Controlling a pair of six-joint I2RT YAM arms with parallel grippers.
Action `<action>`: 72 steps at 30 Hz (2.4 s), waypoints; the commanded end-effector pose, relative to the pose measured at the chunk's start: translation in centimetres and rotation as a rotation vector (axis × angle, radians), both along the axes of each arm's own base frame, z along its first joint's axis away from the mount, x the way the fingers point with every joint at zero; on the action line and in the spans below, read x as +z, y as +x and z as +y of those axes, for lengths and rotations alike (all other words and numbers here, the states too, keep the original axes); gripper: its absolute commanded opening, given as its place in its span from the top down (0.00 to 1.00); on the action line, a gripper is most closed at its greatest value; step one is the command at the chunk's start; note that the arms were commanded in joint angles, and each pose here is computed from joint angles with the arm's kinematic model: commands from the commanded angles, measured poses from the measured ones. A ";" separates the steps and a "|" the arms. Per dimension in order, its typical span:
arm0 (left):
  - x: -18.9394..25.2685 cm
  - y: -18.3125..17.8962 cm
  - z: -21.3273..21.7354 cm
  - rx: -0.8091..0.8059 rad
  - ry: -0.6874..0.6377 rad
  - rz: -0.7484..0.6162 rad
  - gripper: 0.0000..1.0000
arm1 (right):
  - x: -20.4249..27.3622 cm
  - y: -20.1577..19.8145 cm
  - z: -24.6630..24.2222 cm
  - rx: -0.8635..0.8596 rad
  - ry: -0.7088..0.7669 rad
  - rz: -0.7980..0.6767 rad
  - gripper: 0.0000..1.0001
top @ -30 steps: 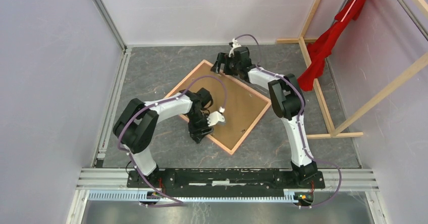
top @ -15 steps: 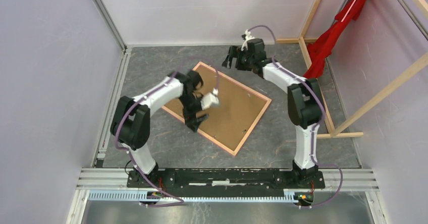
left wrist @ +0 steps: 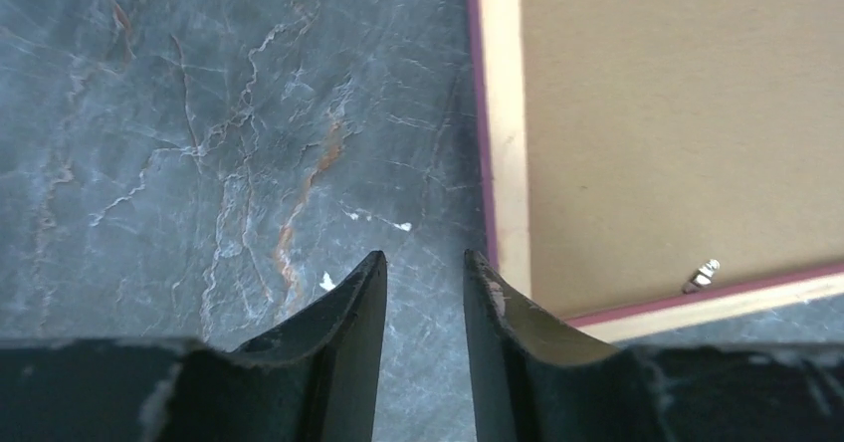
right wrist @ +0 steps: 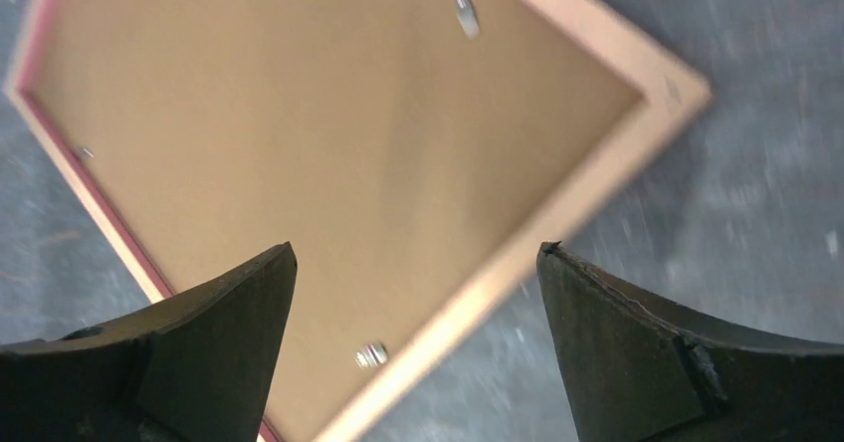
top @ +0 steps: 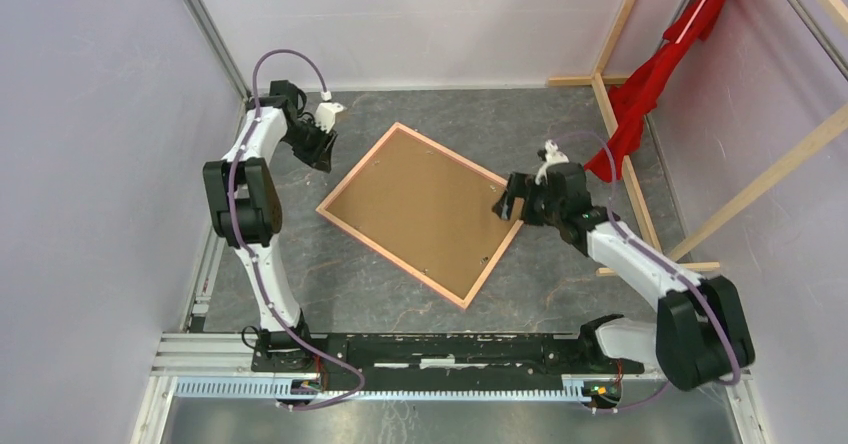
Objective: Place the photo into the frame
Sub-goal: Adjust the photo frame at the center of the board, then install the photo frame at the center of the board.
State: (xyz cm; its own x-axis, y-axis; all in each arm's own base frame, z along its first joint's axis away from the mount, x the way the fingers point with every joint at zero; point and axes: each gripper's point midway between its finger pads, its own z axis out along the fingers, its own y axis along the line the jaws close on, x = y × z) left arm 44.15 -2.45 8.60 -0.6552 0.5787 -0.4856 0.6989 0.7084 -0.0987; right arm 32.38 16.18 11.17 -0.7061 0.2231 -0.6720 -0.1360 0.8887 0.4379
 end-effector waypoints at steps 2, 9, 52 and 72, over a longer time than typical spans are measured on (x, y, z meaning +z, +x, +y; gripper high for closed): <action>-2.5 1.4 0.0 0.079 -0.010 0.015 0.63 | -2.1 -5.0 -1.9 -0.008 0.017 0.042 0.02; -4.6 -0.7 -1.3 0.047 -0.065 0.067 0.71 | -4.3 -7.8 -1.0 0.067 0.086 0.095 0.02; -3.6 -11.8 -5.1 -0.015 -0.422 0.352 0.64 | 3.1 4.8 8.8 0.123 0.088 -0.154 0.23; -6.5 -11.3 -4.4 0.028 -0.375 0.378 0.81 | -1.8 1.6 32.0 0.479 0.271 -0.051 0.56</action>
